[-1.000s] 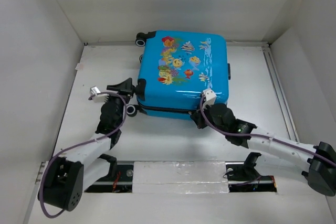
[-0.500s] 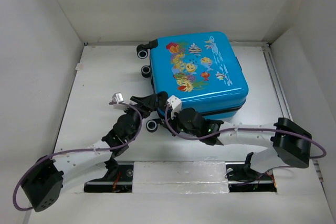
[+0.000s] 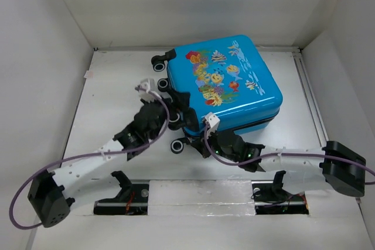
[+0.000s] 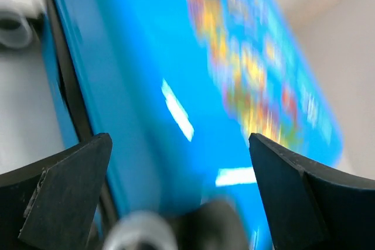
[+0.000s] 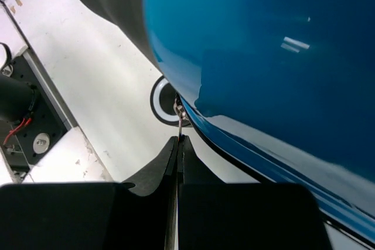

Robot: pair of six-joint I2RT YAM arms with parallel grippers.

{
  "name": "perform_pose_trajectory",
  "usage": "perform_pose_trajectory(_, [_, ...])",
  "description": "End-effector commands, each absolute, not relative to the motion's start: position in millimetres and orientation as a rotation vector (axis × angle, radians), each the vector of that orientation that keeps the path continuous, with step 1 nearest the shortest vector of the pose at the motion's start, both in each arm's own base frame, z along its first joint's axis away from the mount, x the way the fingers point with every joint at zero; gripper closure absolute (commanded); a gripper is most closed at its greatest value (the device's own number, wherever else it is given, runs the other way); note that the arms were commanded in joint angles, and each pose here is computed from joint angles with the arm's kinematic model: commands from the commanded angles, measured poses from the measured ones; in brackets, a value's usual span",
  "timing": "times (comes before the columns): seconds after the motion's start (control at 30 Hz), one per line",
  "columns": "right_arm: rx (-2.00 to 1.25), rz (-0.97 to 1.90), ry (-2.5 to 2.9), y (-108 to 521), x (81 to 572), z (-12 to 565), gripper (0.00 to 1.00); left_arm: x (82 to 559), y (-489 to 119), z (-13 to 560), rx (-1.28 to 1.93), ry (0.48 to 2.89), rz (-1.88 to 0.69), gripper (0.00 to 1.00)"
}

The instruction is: Pack the luggage

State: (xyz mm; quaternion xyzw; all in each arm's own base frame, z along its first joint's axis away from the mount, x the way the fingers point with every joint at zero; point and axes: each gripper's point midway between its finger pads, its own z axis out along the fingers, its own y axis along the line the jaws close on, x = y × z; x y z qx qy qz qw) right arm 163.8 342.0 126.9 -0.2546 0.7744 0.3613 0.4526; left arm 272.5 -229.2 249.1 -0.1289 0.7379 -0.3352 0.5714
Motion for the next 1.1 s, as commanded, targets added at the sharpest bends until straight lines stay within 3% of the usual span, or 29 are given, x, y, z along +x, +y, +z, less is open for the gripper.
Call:
perform_pose_trajectory(0.0, [-0.611, 1.085, 1.823, 359, 143, 160, 1.00, 325, -200, 349, -0.427, 1.472, -0.835, 0.00])
perform_pose_trajectory(0.03, [-0.616, 1.077, 1.836, 358, 143, 157, 1.00, 361, -170, 340, -0.519, 1.469, -0.759, 0.00])
perform_pose_trajectory(0.1, [-0.620, 1.071, 1.844, 357, 142, 155, 1.00, 389, -158, 348, -0.572, 1.457, -0.890, 0.00])
perform_pose_trajectory(0.27, [-0.628, 1.081, 1.843, 356, 140, 154, 1.00, 464, -85, 318, -0.727, 1.438, -0.923, 0.06])
perform_pose_trajectory(0.37, [-0.656, 1.070, 1.841, 359, 140, 152, 1.00, 498, -86, 299, -0.713, 1.527, -0.973, 0.06])
perform_pose_trajectory(0.57, [-0.689, 1.069, 1.856, 366, 139, 149, 1.00, 511, -114, 274, -0.600, 1.533, -1.291, 0.05])
perform_pose_trajectory(0.83, [-0.693, 1.064, 1.864, 368, 140, 143, 1.00, 531, -132, 258, -0.566, 1.529, -1.387, 0.05])
perform_pose_trajectory(0.97, [-0.692, 1.077, 1.869, 369, 139, 143, 1.00, 536, -147, 251, -0.569, 1.538, -1.457, 0.15])
perform_pose_trajectory(1.07, [-0.685, 1.070, 1.869, 369, 140, 143, 1.00, 538, -148, 251, -0.599, 1.507, -1.511, 0.38])
